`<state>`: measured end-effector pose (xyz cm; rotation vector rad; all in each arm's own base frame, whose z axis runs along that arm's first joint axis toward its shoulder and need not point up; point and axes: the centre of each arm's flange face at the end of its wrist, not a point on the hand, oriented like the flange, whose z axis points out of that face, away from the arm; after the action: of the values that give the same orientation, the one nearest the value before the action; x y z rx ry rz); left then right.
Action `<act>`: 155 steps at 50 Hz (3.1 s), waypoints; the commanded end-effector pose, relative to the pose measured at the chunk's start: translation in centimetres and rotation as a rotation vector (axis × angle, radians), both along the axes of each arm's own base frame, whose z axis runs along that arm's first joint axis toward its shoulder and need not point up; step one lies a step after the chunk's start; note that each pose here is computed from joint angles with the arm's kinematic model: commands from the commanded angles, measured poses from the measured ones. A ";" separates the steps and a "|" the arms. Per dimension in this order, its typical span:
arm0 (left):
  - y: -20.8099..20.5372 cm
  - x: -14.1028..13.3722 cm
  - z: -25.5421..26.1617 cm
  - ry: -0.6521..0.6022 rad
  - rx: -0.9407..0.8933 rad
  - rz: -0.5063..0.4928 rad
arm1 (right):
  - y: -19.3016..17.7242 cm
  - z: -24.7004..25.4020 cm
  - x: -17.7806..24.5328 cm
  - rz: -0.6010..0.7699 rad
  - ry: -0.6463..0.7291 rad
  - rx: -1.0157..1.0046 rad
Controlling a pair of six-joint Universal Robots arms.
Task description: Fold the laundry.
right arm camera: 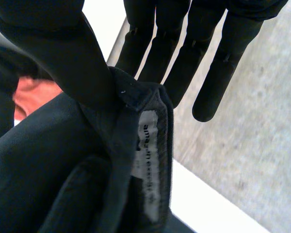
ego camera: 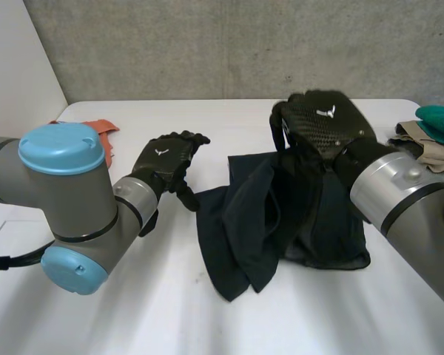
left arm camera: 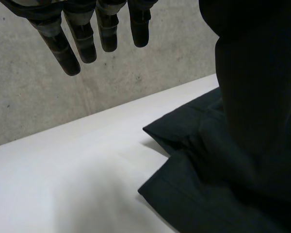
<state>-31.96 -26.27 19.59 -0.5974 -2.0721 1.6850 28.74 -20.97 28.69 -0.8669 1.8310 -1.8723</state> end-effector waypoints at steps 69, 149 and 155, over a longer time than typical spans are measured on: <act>12.3 -2.0 -5.0 -0.043 0.338 -0.031 | 4.0 8.6 4.0 -0.092 -0.148 -0.413; -11.6 1.3 18.5 0.093 -0.522 0.269 | -14.6 3.4 1.9 -0.403 -0.289 -0.333; -14.4 -0.1 16.5 0.157 -0.625 0.283 | -17.1 1.6 4.9 -0.415 -0.342 -0.596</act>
<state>-30.89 -38.35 37.65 -0.3737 -1.6888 2.3939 31.25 -35.92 31.86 -0.3106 1.5716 -2.4790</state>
